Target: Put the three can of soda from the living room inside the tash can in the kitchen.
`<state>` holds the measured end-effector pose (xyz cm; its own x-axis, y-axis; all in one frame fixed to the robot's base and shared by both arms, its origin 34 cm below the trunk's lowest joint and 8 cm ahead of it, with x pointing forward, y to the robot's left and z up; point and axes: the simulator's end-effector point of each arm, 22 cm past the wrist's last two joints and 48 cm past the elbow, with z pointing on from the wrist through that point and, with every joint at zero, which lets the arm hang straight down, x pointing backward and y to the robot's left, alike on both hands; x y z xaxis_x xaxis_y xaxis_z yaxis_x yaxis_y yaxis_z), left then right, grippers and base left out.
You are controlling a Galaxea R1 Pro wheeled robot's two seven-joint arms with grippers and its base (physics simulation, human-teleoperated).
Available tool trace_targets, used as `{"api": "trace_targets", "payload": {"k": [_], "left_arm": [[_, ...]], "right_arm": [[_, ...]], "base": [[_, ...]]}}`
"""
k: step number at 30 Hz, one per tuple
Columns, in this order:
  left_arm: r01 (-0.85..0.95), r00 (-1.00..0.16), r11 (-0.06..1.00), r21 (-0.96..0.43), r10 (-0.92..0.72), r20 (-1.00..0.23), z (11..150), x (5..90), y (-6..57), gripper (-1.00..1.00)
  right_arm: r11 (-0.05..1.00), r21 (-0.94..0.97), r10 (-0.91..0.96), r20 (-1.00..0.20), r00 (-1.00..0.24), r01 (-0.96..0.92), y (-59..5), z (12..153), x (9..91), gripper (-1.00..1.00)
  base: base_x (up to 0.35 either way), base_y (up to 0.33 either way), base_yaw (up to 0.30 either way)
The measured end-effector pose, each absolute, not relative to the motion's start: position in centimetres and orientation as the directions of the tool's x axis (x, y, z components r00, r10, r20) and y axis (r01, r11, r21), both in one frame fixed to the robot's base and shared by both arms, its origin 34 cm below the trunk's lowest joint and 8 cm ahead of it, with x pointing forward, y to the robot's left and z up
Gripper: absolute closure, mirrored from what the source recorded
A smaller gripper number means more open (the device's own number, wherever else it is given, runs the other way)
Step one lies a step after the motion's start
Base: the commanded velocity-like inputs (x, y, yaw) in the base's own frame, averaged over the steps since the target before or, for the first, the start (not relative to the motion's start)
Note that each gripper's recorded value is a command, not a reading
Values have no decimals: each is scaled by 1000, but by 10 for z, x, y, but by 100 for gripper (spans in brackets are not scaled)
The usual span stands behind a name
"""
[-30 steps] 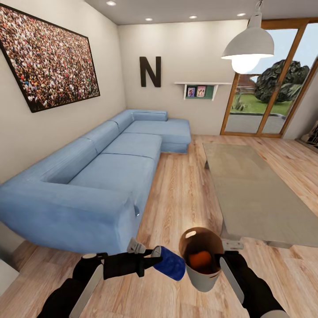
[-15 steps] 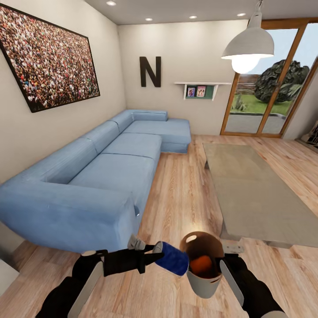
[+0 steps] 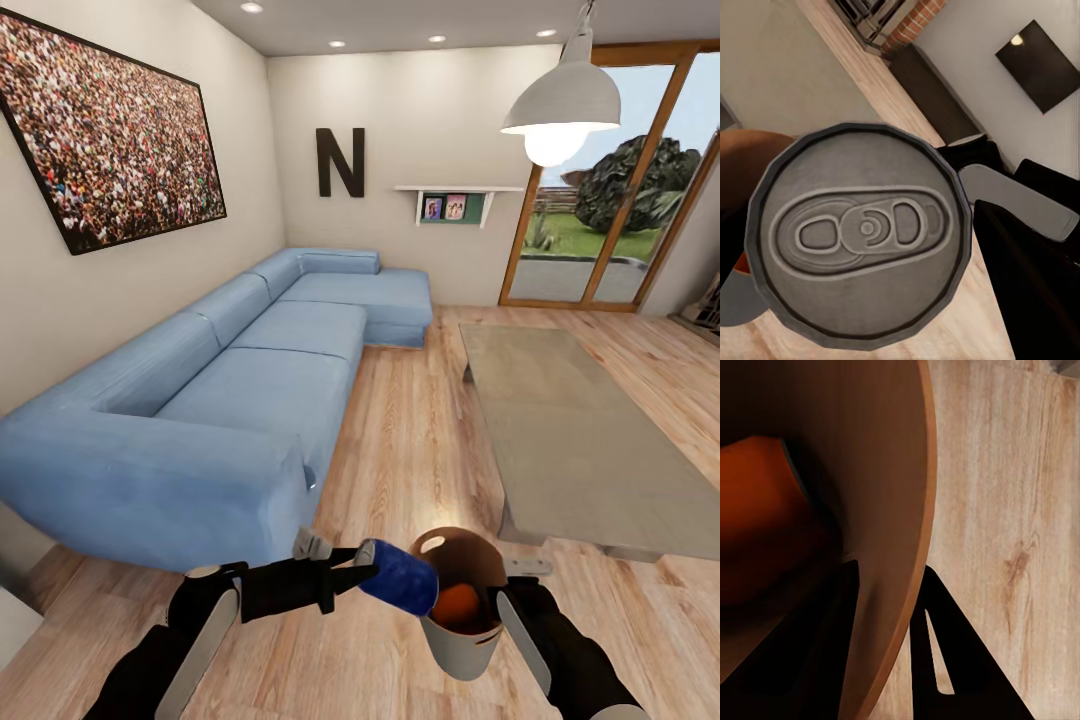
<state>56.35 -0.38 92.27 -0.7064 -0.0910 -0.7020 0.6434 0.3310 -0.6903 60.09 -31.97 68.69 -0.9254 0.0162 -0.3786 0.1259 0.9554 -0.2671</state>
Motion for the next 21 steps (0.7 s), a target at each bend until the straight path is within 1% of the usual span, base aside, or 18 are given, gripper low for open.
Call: {"api": "trace_targets", "payload": {"k": [7,9,14,21], "left_arm": [[628,-717,318,-710,-119,-687,924,565,-21,100],[608,-728,340,-718,-123,-674,916,567,-24,100],[552,-728,451,-702,-151,-669,897,586,-27,100],[514,-736,492,-702,-168,-656,886,592,-33,100]], "right_arm": [[956,-265,16,-379,-925,124,-318,687,601,100],[956,-264,16,-380,-925,125,-317,687,601,100],[956,-265,14,-382,-924,124,-317,688,602,100],[956,-268,4,-382,-924,115,-315,688,603,100]], "base": [[0,0,0],[0,0,0],[0,0,0],[0,0,0]]}}
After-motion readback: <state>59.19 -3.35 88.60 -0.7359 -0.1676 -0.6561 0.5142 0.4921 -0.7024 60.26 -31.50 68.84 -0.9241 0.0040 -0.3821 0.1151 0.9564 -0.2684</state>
